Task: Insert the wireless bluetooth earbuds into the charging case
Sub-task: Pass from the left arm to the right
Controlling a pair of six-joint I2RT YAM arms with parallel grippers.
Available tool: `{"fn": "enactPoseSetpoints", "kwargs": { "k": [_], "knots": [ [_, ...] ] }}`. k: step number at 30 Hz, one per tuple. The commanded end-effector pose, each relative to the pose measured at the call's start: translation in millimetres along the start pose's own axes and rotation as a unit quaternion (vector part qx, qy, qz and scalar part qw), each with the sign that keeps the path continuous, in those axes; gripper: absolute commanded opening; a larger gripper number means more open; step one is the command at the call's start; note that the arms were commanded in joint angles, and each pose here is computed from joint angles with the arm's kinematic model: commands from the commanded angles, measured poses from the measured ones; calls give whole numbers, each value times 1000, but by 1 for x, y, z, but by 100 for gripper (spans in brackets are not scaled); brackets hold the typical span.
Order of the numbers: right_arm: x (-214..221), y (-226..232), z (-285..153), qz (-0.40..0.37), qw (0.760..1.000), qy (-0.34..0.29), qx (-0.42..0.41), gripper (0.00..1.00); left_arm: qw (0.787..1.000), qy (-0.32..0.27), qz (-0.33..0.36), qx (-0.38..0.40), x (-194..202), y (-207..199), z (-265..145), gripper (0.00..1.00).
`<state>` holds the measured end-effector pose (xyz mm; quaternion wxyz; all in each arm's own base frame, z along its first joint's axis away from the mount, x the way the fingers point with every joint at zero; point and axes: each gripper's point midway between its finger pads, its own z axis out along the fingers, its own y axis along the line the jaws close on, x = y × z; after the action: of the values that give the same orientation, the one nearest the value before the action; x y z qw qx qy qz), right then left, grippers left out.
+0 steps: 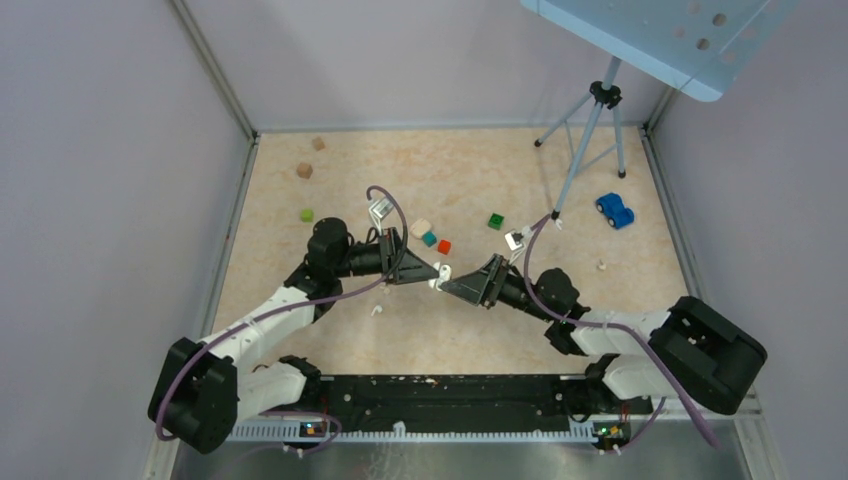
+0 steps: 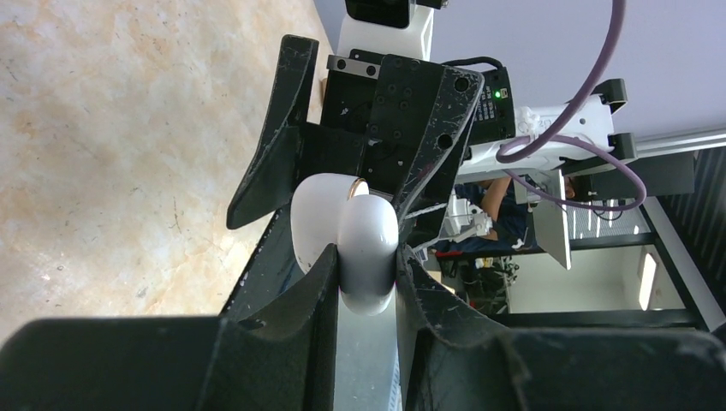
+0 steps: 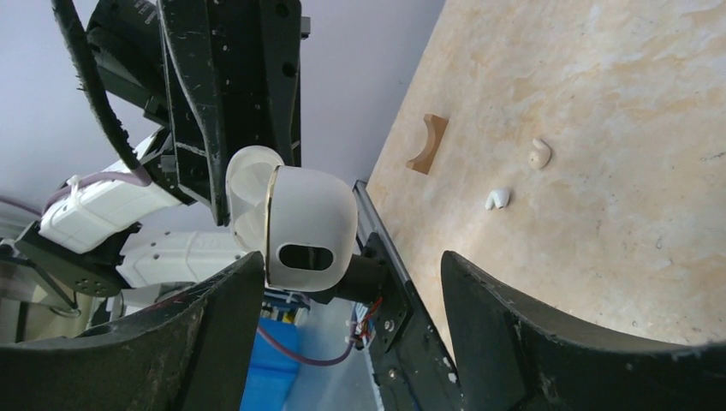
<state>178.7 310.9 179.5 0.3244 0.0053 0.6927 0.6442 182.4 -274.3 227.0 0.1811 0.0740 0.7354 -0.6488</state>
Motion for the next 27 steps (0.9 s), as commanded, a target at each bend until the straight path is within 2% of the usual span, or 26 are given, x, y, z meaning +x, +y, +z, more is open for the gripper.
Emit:
{"fn": "enactPoseSetpoints", "kwargs": {
  "k": [1, 7, 11, 16, 19, 20, 22, 23, 26, 27],
  "knots": [
    [-15, 41, 7, -12, 996, -20, -86, 72, 1000, -2, 18, 15, 0, -4, -1, 0],
    [-16, 49, 7, 4, 993, -24, -118, 64, 1000, 2, 15, 14, 2, -3, -1, 0],
    [-14, 48, 12, 14, 992, -20, -126, 54, 1000, 6, 17, 16, 3, -4, -2, 0],
    [-14, 46, 11, 35, 989, -27, -142, 30, 1000, 6, 9, 6, 3, 0, -1, 0],
    [-13, 44, 11, 43, 988, -28, -146, 8, 1000, 12, 7, 5, 5, 1, -1, 0],
    [-12, 44, 11, 44, 988, -28, -147, 2, 1000, 13, 6, 0, 5, 2, -1, 6],
    [-12, 41, 10, 46, 988, -28, -147, 0, 1000, 10, 8, -20, 2, 6, -1, 19],
    [-11, 41, 10, 47, 988, -28, -147, 0, 999, 6, 7, -37, 0, 10, -1, 30],
    [-10, 38, 10, 49, 988, -28, -142, 0, 996, -2, 10, -87, -3, 20, -6, 81],
    [-11, 38, 9, 50, 988, -30, -142, 0, 995, -7, 15, -95, -4, 21, -8, 95]
  ]
}}
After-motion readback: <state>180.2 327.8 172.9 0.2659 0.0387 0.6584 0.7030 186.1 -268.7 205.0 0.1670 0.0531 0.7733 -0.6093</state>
